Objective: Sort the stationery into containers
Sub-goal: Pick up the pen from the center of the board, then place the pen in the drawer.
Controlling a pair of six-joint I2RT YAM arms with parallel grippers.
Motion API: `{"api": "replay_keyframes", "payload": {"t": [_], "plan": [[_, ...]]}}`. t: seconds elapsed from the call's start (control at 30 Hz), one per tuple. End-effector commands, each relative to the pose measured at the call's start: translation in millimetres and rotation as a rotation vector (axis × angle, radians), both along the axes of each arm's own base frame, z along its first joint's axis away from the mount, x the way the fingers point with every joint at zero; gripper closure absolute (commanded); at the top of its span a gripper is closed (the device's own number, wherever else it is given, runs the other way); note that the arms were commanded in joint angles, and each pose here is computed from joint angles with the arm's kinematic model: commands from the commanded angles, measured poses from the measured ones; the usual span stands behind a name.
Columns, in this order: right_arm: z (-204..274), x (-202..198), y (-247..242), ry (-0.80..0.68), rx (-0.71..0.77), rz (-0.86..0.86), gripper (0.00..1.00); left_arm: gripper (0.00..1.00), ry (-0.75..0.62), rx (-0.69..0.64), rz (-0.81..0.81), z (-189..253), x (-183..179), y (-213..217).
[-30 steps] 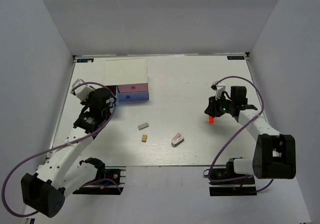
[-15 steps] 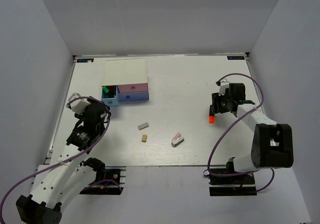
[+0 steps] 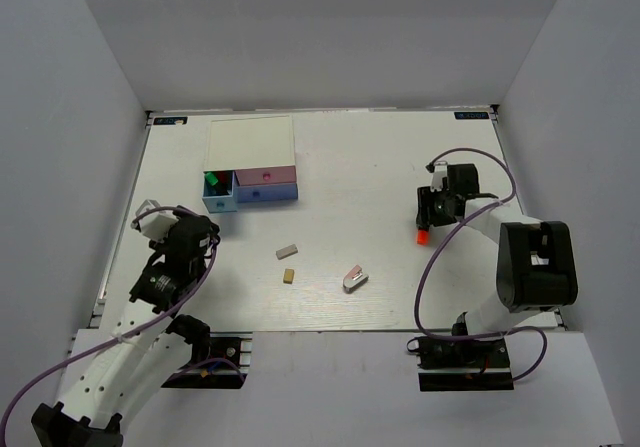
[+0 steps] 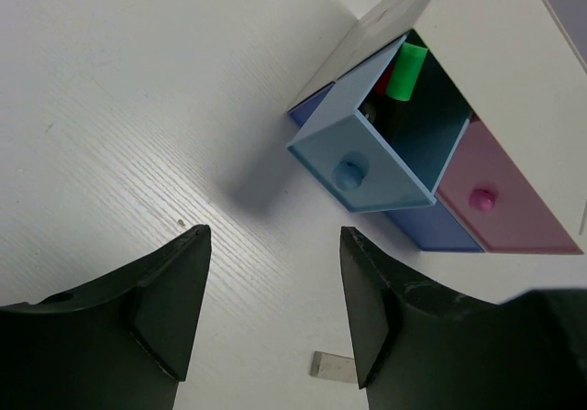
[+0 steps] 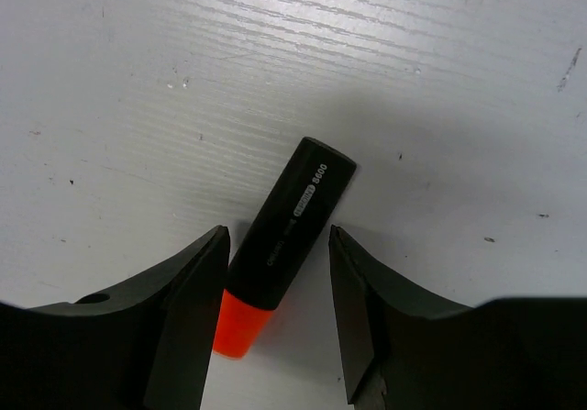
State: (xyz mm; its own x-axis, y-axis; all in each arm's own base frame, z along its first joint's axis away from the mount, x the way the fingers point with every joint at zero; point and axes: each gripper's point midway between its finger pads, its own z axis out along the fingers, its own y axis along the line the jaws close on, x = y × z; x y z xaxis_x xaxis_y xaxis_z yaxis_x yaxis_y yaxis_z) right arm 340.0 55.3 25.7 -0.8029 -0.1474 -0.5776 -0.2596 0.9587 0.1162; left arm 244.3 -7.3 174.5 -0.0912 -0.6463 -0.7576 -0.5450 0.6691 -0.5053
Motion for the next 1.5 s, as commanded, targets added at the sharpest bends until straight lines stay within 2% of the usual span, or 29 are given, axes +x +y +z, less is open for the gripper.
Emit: {"api": "replay_keyframes", "payload": {"t": [0.0,0.17,0.2,0.3,0.4,0.5,0.53,0.57,0.6,0.63,0.67,0.7,0.73,0.77,0.97,1.0,1.07,1.1,1.17,1.23,1.27,1.33,1.37,1.4,1.43,1.47], "plan": [[3.8,13.9,6.1,-0.02,0.012,-0.012,0.46,0.31,0.018,-0.017,0.013,-10.3,-7.9,2.3],[-9.3,10.3,10.1,0.028,0.011,-0.018,0.46,0.31,0.043,-0.04,0.008,-24.1,-12.1,-0.2],[-9.4,10.2,12.4,0.034,0.018,-0.015,0.49,0.31,0.044,-0.039,0.008,-26.8,-13.4,0.4],[-9.9,9.0,18.6,0.049,0.031,0.013,0.61,0.31,0.067,-0.052,0.009,-37.5,-16.4,-0.8],[-7.5,5.8,20.9,0.059,0.028,0.07,0.77,0.31,0.077,-0.078,0.002,-45.4,-18.5,-4.2],[21.2,10.9,47.5,0.022,0.123,0.246,0.94,0.31,0.086,-0.113,-0.001,-56.5,-22.2,-7.4],[34.1,5.7,60.8,0.036,0.19,0.313,0.96,0.31,0.085,-0.123,0.006,-62.3,-24.7,-6.5],[51.8,15.3,68.0,-0.035,0.18,0.423,0.98,0.31,0.074,-0.146,0.0,-63.6,-23.9,-9.5],[63.8,13.6,81.2,-0.052,0.237,0.492,1.0,0.31,0.063,-0.16,-0.012,-63.8,-22.8,-12.4],[70.3,4.8,87.5,-0.029,0.268,0.533,1.0,0.31,0.051,-0.173,-0.008,-66.6,-23.4,-12.3],[106.1,18.3,106.3,-0.147,0.321,0.664,1.0,0.3,0.043,-0.191,-0.012,-67.3,-23.0,-14.6],[116.1,17.3,117.5,-0.169,0.343,0.715,1.0,0.3,0.045,-0.19,-0.011,-71.7,-22.9,-14.6],[143.7,30.9,126.1,-0.256,0.343,0.771,1.0,0.3,0.032,-0.213,-0.015,-69.2,-22.7,-16.9],[158.3,23.6,145.2,-0.29,0.419,0.856,1.0,0.3,0.035,-0.218,-0.022,-69.6,-22.8,-18.5],[231.9,25.4,239.9,-0.538,0.546,1.204,1.0,0.29,0.036,-0.27,-0.026,-75.4,-24.8,-24.1],[249.0,15.8,265.0,-0.569,0.575,1.267,1.0,0.29,0.039,-0.275,-0.033,-75.7,-25.1,-25.7],[240.8,22.3,288.2,-0.551,0.608,1.289,1.0,0.29,0.047,-0.278,-0.027,-77.7,-26.7,-25.1],[257.7,25.4,307.3,-0.616,0.613,1.328,1.0,0.29,0.046,-0.279,-0.027,-77.4,-27.9,-24.6],[264.2,14.8,340.7,-0.627,0.667,1.36,1.0,0.29,0.042,-0.281,-0.027,-76.4,-29.0,-24.0],[285.4,14.8,367.8,-0.744,0.701,1.369,1.0,0.29,0.043,-0.286,-0.022,-77.0,-31.4,-23.1],[278.3,12.8,381.4,-0.741,0.717,1.37,1.0,0.29,0.052,-0.283,-0.021,-80.9,-32.4,-22.7],[311.4,15.8,397.8,-0.905,0.723,1.379,1.0,0.29,0.051,-0.29,-0.029,-80.3,-35.3,-23.1],[297.5,12.4,414.6,-0.842,0.764,1.367,1.0,0.29,0.048,-0.297,-0.024,-80.1,-35.2,-23.3],[303.9,15.3,418.9,-0.872,0.771,1.365,1.0,0.29,0.048,-0.297,-0.024,-80.1,-36.8,-22.6],[330.5,11.6,426.9,-0.947,0.796,1.37,1.0,0.29,0.048,-0.297,-0.024,-80.1,-38.2,-21.9],[323.5,10.6,436.0,-0.91,0.828,1.36,1.0,0.29,0.048,-0.297,-0.024,-80.1,-38.2,-21.9]]}}
